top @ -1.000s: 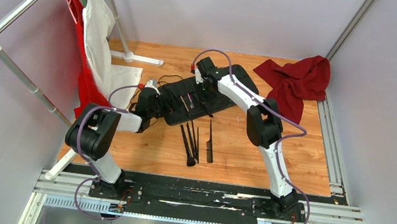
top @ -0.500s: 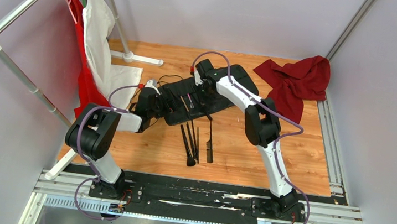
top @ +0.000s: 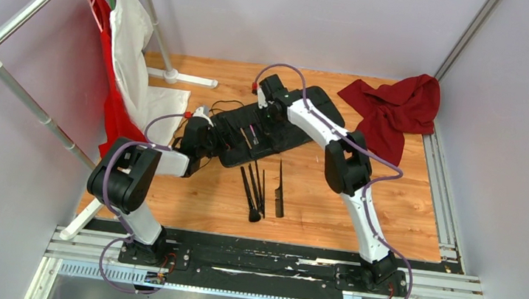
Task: Organize the makeup
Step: Place the makeup brush in the cosmetics bag.
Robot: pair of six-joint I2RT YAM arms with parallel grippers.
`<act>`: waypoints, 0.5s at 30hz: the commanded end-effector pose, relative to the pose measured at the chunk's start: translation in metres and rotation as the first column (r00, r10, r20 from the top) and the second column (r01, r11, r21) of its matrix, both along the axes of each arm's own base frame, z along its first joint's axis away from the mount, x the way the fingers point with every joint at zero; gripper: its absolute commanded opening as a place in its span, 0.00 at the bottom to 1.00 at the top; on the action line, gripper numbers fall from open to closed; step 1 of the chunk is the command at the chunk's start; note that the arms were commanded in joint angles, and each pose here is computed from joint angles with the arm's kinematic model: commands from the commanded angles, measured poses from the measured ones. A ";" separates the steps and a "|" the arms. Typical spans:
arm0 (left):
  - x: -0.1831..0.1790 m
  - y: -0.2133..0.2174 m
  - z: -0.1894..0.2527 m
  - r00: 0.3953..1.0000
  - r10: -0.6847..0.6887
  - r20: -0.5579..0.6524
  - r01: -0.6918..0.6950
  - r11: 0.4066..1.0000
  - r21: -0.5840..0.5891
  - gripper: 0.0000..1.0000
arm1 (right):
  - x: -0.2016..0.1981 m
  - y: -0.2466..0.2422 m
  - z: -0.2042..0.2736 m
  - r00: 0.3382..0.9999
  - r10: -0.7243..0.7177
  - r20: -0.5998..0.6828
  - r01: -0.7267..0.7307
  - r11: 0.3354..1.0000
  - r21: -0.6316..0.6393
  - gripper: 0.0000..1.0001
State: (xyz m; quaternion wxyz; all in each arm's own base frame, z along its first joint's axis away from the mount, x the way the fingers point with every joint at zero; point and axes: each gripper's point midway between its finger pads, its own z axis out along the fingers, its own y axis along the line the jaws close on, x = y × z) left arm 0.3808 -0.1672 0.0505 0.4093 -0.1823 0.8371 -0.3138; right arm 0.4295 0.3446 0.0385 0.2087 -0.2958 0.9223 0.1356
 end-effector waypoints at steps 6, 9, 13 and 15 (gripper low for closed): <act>-0.002 -0.003 -0.008 1.000 -0.008 -0.025 0.008 1.000 0.001 0.98 | 0.009 0.016 -0.001 1.000 -0.005 0.010 0.004 1.000 0.030 0.01; -0.002 -0.004 -0.007 1.000 -0.009 -0.023 0.009 1.000 -0.001 0.98 | 0.010 0.018 -0.004 1.000 -0.004 0.009 0.004 0.999 0.033 0.01; -0.002 -0.004 -0.006 1.000 -0.010 -0.022 0.010 1.000 -0.003 0.98 | 0.012 0.020 -0.006 1.000 -0.004 0.015 0.003 0.999 0.038 0.01; -0.003 -0.004 -0.006 1.000 -0.011 -0.022 0.011 1.000 -0.003 0.98 | 0.014 0.021 -0.008 1.000 -0.003 0.018 0.003 0.999 0.041 0.01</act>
